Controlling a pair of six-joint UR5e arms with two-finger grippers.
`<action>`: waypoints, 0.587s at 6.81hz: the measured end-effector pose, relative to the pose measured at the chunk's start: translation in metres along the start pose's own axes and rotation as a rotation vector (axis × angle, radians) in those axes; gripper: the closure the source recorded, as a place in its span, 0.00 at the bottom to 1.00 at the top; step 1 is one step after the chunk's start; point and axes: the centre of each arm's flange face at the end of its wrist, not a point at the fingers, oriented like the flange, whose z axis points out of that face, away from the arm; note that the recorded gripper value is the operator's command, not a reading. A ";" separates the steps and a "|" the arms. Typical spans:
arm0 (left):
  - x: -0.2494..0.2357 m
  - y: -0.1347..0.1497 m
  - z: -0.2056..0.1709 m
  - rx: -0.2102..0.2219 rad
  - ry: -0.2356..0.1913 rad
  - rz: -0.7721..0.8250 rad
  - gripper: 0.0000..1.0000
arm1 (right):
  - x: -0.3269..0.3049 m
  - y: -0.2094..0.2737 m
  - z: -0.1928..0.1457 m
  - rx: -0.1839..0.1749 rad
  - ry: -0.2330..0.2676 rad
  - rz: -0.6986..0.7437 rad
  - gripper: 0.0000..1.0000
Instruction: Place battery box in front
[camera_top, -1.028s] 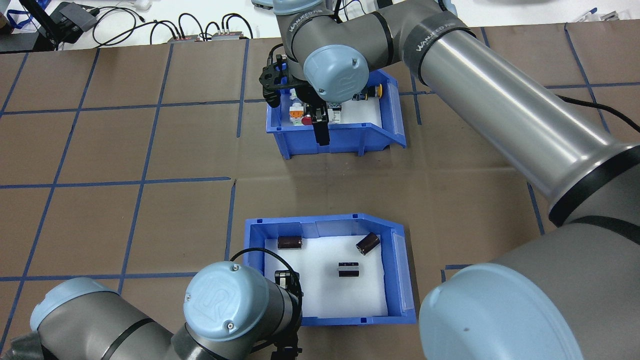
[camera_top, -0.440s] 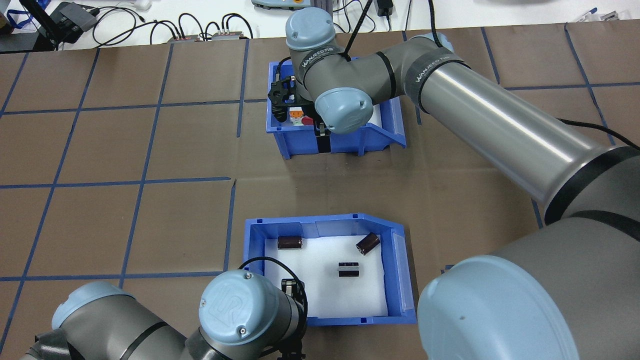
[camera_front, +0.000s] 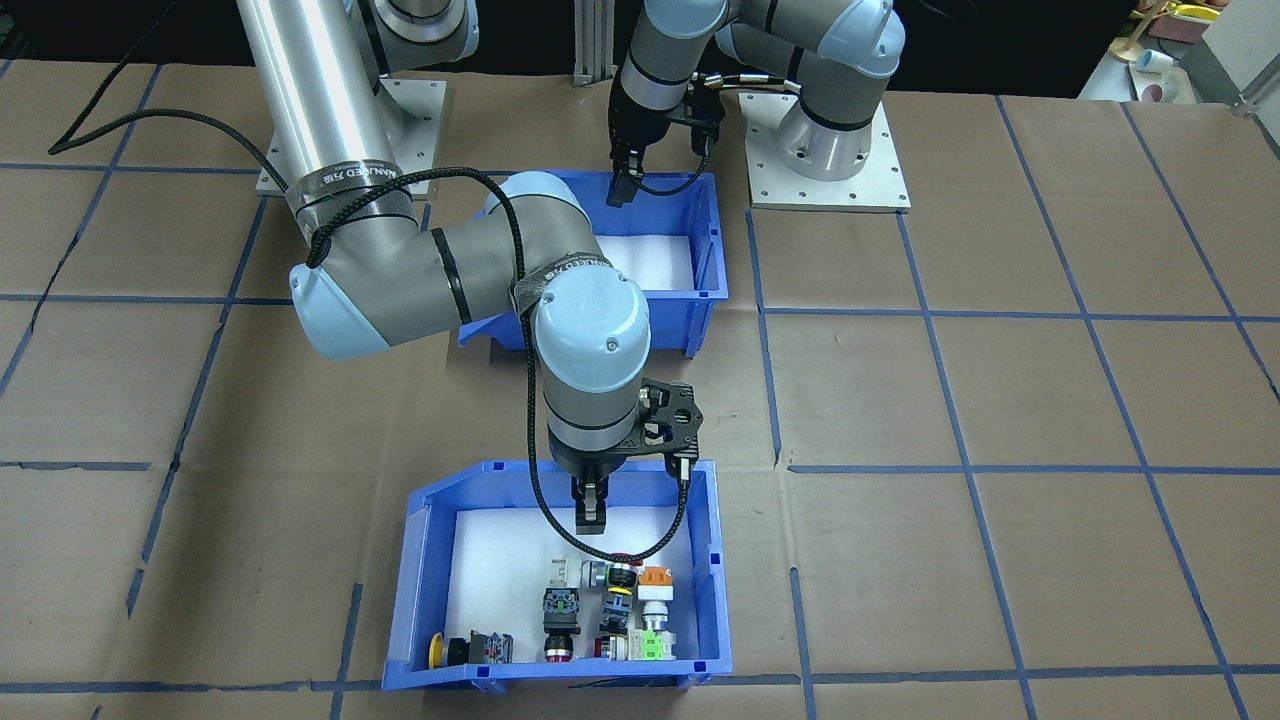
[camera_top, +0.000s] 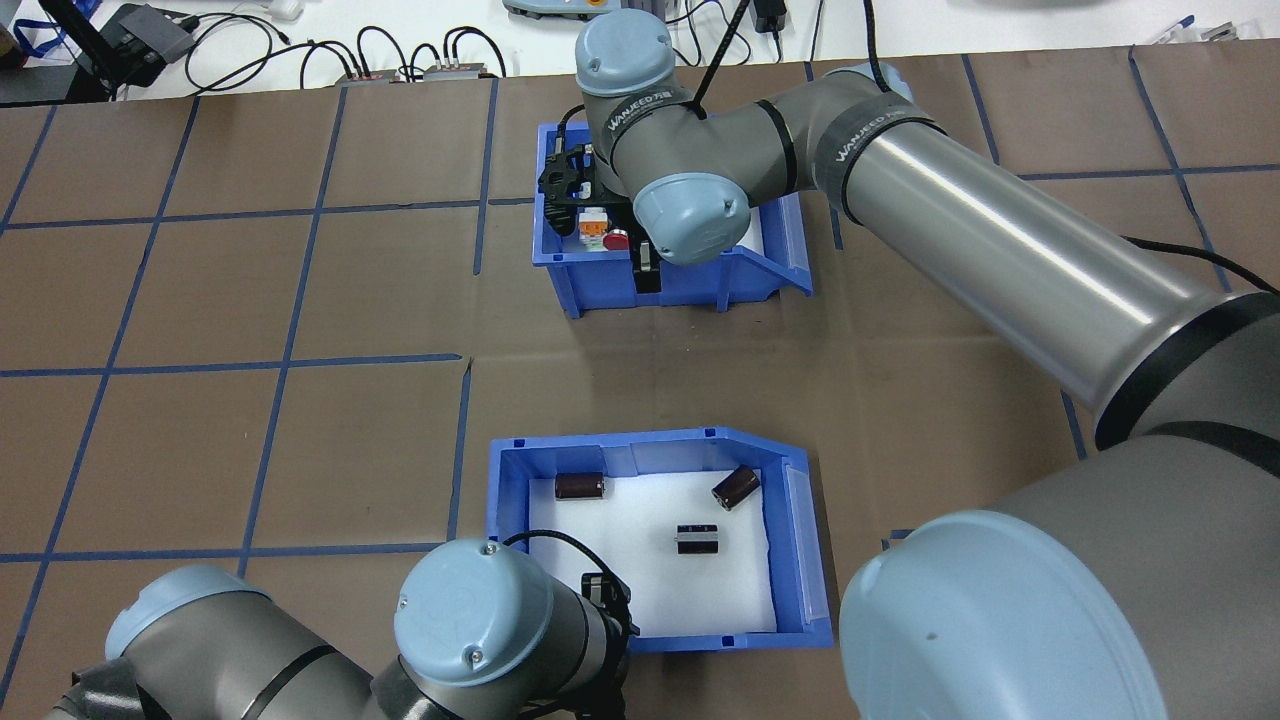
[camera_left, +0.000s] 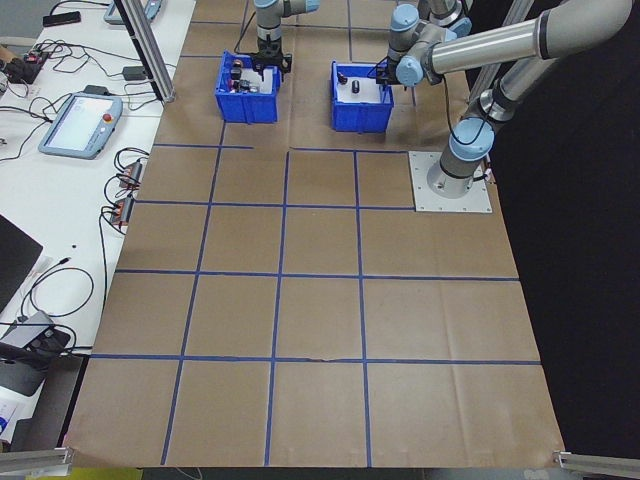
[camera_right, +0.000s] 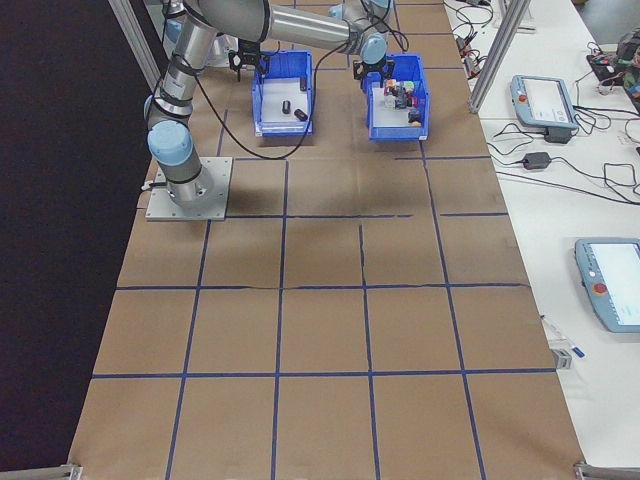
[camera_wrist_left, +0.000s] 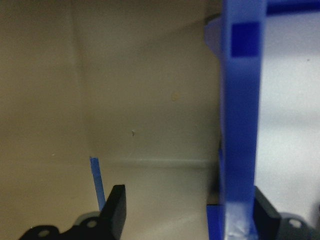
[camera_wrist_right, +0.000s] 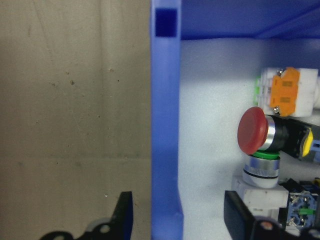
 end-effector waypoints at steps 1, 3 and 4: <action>0.000 0.000 0.001 -0.003 -0.002 0.001 0.52 | 0.000 0.001 -0.002 0.000 0.001 0.005 0.85; 0.000 0.000 0.002 -0.004 0.000 0.007 0.80 | 0.003 0.004 -0.012 0.005 0.011 0.011 0.92; 0.000 -0.001 0.003 -0.002 -0.001 0.007 0.96 | 0.005 0.007 -0.022 0.007 0.014 0.015 0.93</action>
